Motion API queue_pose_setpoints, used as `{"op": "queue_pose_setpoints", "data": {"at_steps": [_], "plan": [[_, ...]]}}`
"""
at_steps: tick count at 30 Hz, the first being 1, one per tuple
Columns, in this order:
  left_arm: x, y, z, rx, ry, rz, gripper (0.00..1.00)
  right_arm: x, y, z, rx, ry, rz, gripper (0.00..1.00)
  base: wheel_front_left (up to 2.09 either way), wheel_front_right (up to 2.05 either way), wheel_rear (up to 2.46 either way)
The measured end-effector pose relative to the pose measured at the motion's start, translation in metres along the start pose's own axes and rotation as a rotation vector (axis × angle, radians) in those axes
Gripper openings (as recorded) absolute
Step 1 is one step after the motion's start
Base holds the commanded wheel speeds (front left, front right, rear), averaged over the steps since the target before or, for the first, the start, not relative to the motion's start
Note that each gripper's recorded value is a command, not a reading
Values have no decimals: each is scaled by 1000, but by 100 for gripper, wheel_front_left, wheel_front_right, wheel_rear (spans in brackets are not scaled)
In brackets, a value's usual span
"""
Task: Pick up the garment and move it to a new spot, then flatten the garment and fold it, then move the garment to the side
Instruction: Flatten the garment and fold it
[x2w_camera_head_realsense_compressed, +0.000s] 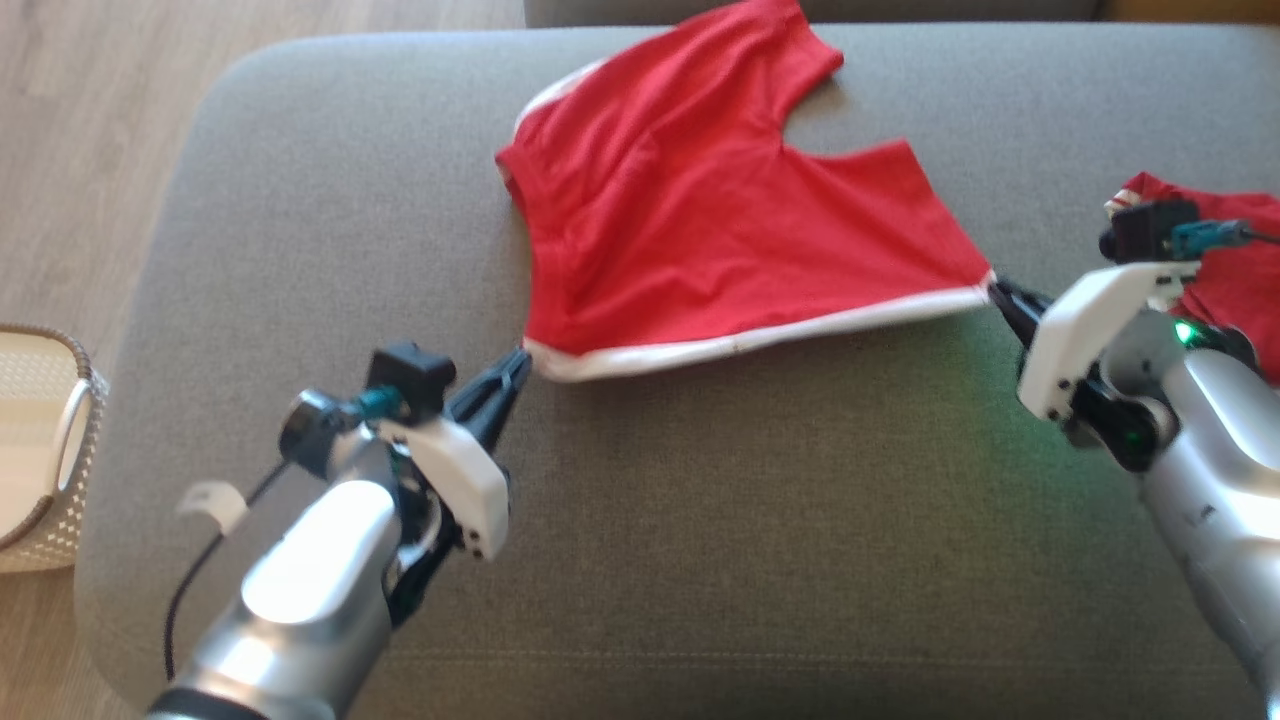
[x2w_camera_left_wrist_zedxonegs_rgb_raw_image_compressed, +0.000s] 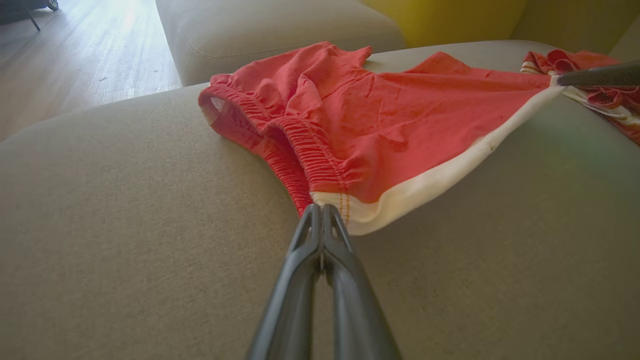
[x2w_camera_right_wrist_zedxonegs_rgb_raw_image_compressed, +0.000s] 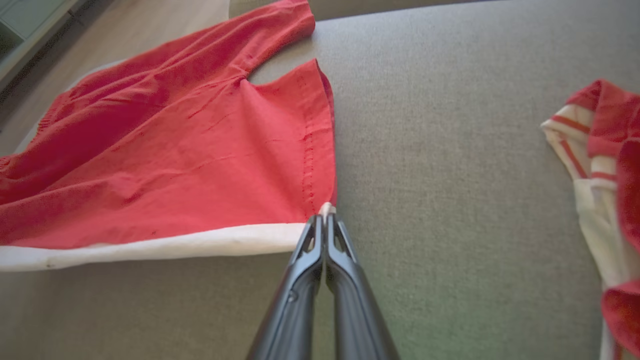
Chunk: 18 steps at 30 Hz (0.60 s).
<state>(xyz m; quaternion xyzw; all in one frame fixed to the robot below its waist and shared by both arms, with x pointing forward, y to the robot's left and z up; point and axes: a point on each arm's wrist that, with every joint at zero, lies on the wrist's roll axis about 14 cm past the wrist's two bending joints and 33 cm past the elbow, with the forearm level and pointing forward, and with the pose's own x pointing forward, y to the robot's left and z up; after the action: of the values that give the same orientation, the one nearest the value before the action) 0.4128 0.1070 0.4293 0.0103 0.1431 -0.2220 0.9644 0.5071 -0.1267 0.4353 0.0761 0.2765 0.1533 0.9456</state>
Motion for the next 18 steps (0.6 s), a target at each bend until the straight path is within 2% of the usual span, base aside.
{"op": "queue_pose_setpoints", "data": {"at_steps": [8, 14, 18], "plan": [[-22, -24, -17, -16, 23, -41, 0, -32, -2, -42, -32, 253, 42, 0, 0, 0, 0], [-36, -38, -24, -32, 40, -78, 0, -54, -16, -46, -43, 338, 39, 0, 0, 0, 0], [-48, -51, -27, -60, 57, -115, 0, -71, -9, -53, -27, 433, 83, 0, 0, 0, 0]]}}
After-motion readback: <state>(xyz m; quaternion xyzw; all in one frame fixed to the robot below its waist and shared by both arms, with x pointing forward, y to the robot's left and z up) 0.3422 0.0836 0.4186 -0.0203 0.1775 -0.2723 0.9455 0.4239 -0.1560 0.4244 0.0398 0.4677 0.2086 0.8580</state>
